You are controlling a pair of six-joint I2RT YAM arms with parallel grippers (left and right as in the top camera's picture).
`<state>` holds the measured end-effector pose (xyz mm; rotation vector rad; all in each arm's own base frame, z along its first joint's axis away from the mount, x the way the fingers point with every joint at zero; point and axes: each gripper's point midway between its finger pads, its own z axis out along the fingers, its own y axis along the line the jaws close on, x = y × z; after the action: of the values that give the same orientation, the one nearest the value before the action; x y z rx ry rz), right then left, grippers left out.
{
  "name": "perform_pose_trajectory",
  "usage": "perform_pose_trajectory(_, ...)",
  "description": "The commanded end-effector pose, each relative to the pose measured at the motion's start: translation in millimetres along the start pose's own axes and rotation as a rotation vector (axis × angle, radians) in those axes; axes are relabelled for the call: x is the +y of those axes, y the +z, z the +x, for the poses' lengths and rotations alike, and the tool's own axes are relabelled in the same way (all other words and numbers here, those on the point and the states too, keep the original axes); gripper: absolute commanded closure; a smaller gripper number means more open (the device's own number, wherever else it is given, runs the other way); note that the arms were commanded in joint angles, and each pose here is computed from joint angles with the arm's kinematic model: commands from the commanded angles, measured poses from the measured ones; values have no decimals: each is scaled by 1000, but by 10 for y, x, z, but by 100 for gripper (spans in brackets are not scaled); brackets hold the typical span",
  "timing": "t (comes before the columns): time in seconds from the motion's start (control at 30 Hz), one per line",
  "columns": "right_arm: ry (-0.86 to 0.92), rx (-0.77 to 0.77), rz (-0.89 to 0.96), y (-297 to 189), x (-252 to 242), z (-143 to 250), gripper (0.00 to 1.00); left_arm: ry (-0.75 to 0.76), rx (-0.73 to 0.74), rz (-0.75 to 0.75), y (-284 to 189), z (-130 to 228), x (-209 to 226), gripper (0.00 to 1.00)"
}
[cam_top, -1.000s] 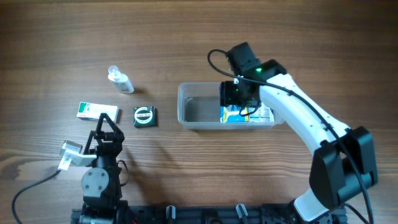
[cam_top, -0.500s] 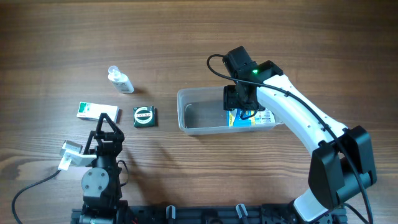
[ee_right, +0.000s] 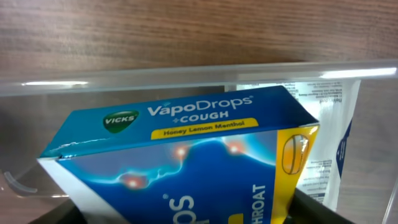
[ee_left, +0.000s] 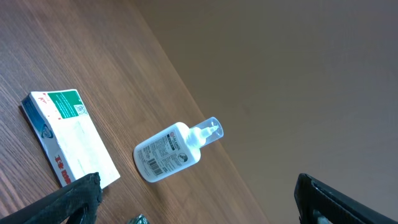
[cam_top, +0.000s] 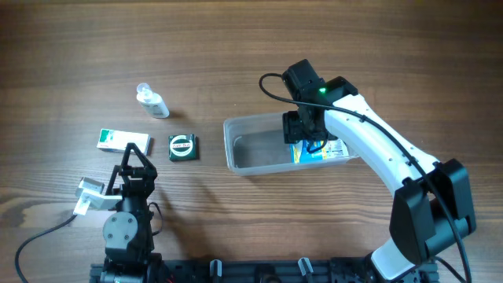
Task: Pack container
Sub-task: 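Lower the blue Vicks box into the container beside the white box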
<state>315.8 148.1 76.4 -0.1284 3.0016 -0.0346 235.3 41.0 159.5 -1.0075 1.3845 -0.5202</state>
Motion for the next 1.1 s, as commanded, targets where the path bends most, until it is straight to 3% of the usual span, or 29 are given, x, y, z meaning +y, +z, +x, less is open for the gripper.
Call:
perform_pose_trajectory(0.0,7,42,-33,77,73,81,20,-11,-20,-9,0,-34,25,0)
perform_pose_trajectory(0.47,-24,44,-90,71,174,72,22,-11,-20,-8,0,-34,24,0)
perform_pose_trajectory(0.67,-53,48,-86,72,165,87,14,-11,-20,-9,0,-34,25,0)
perform_pose_trajectory(0.87,-59,48,-55,75,108,93,16,-11,-20,-9,0,-34,25,0)
perform_pose_trajectory(0.93,-59,48,-54,75,107,93,25,-11,-20,-9,0,-34,25,1)
perform_pose_trajectory(1.07,-58,42,-57,76,114,79,74,-11,-20,-9,0,-34,25,0)
